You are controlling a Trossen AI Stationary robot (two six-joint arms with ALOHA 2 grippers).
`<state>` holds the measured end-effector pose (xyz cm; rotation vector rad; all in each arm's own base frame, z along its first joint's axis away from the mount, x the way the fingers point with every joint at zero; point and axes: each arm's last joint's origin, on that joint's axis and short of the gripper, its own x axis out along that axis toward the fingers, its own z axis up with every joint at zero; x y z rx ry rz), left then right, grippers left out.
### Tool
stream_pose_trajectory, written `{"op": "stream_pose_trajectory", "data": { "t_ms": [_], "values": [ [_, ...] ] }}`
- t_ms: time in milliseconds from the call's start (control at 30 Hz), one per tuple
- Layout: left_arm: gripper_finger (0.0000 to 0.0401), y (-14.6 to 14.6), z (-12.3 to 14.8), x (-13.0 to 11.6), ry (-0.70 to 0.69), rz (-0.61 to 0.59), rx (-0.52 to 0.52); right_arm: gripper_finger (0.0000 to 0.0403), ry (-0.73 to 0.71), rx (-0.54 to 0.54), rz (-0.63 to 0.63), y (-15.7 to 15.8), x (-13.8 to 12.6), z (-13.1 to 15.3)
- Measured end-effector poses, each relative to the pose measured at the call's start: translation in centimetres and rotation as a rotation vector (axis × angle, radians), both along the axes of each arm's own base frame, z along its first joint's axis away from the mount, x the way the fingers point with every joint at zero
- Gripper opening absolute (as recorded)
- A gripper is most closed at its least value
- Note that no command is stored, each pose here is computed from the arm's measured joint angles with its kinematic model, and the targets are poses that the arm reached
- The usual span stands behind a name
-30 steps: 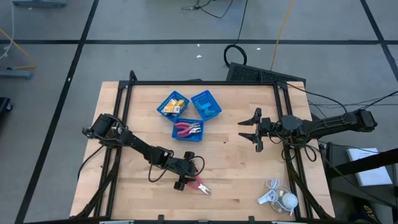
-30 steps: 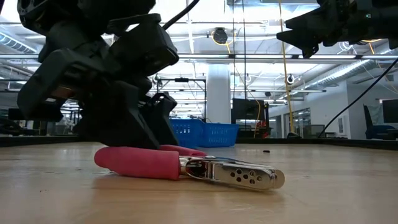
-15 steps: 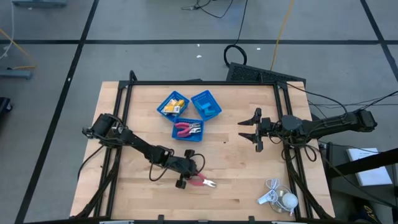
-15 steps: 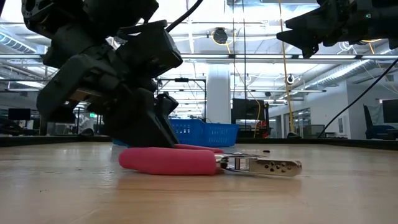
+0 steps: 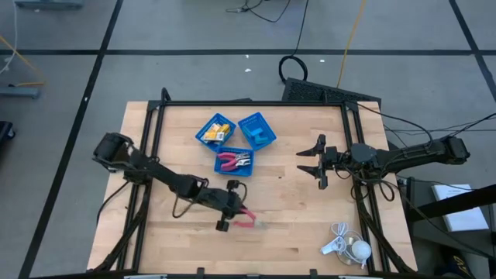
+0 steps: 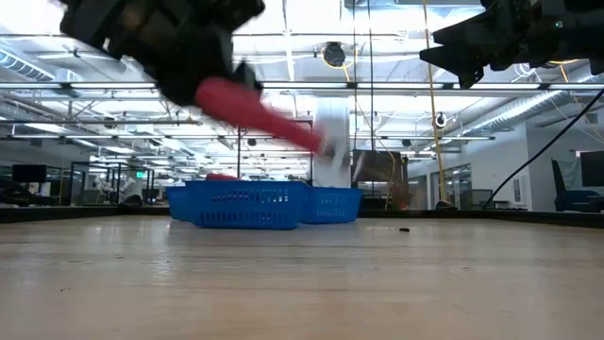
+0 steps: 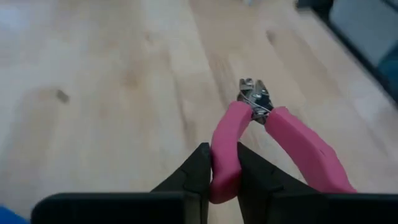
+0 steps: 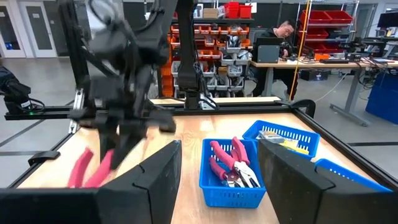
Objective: Pick & Place School Supplies
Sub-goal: Put the pink hole puncher into the bottom blue bin
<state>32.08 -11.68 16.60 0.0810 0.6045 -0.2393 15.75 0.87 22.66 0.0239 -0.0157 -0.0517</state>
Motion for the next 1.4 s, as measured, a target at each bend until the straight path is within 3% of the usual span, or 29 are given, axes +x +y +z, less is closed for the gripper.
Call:
{"op": "stream_pose_trajectory", "data": {
  "t_ms": [100,333,667,900,1400],
  "values": [
    [0.004,0.7,2.1,-0.7,-0.03,0.05,0.019,0.0201,0.0,0.0,0.0,0.0,0.0,0.0],
    [0.005,2.2,5.5,-2.6,-0.07,0.187,0.124,0.0201,0.003,0.0,0.0,0.0,0.0,0.0],
    [0.0039,4.5,7.7,-5.0,-0.046,0.35,0.35,0.0201,0.004,0.0,0.0,0.0,0.0,0.0],
    [0.0047,6.4,7.3,-5.7,0.053,0.432,0.485,0.0201,0.003,0.0,0.0,0.0,0.0,0.0],
    [0.0038,10.0,6.1,-5.3,0.052,0.575,0.426,0.0201,0.005,-0.004,0.0,0.0,0.0,0.0]
  ]
}}
